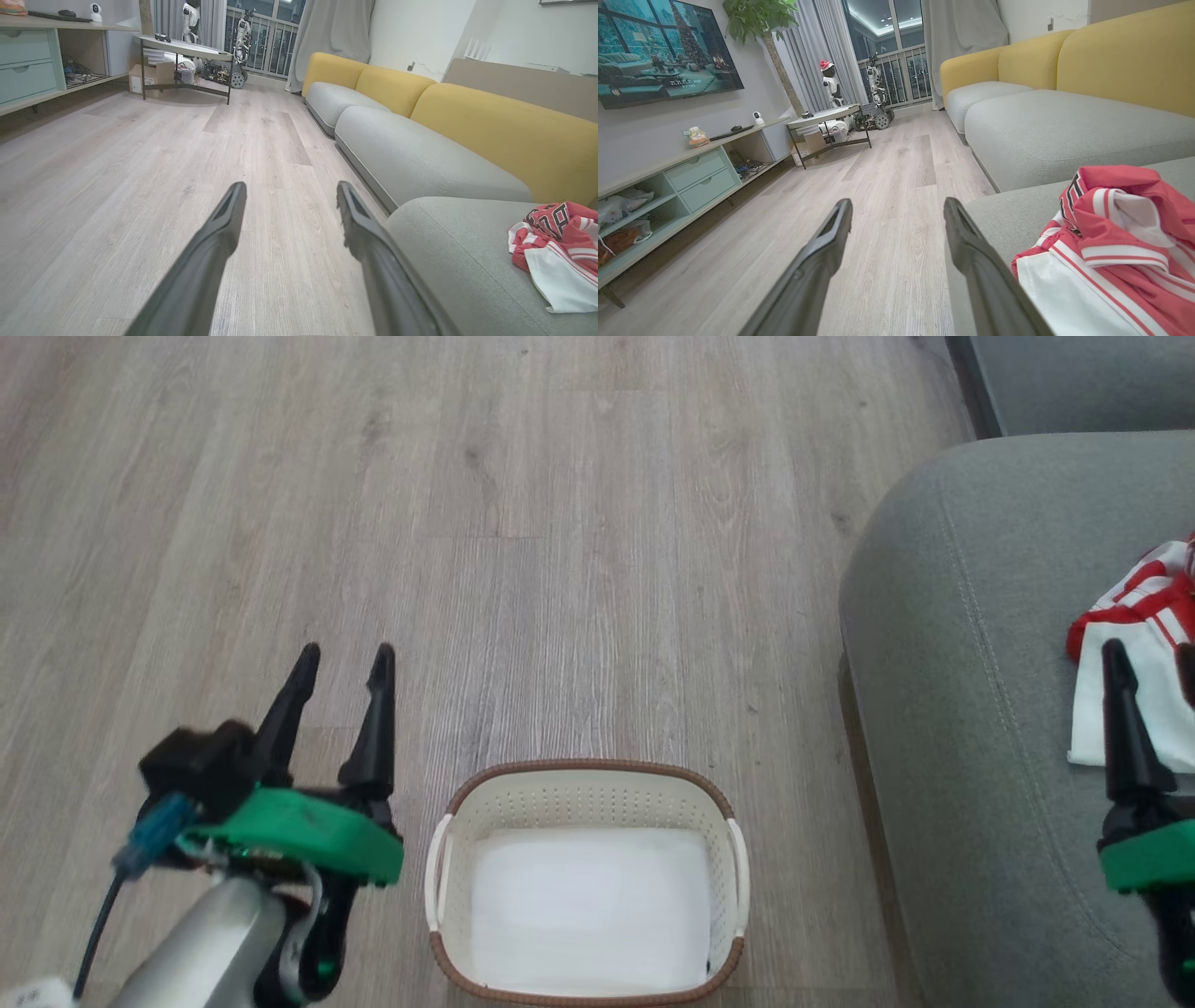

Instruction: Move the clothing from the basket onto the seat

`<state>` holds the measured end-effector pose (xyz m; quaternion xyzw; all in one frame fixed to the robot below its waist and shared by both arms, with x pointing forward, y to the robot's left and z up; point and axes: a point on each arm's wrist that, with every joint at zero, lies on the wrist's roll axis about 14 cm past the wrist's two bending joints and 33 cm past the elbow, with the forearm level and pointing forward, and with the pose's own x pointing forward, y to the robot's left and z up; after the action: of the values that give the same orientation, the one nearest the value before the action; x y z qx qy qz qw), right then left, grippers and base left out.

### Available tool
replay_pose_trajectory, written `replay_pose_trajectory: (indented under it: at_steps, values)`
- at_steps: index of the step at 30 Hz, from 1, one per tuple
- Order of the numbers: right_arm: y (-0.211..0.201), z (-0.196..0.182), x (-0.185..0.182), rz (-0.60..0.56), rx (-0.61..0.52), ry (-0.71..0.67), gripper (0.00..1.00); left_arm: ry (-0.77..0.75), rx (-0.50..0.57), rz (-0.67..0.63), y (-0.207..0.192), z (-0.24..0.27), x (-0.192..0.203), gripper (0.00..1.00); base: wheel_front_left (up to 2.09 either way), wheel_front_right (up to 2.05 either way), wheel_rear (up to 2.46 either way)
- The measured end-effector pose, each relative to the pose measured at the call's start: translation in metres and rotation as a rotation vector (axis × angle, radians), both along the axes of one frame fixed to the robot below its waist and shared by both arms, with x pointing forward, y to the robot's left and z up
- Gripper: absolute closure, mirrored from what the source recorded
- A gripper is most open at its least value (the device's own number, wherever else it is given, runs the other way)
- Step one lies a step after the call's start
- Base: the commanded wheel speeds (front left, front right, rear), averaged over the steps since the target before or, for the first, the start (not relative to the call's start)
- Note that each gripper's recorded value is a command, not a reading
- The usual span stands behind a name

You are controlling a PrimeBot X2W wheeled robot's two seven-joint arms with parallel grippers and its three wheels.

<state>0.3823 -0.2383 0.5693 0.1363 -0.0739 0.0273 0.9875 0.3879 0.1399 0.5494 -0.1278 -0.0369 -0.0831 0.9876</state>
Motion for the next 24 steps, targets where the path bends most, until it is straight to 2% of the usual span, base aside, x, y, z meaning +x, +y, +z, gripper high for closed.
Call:
replay_pose_trajectory:
  at_steps: [11,24]
  values:
    - [0.033,-0.023,-0.014,0.048,-0.001,-0.003,0.00,-0.005,0.063,0.094,0.027,-0.019,-0.019,0.00,0.00,0.00,0.00]
    - [0.037,-0.037,-0.018,0.035,-0.010,0.001,0.00,-0.008,0.077,0.114,0.034,-0.030,-0.025,0.00,0.00,0.00,0.00]
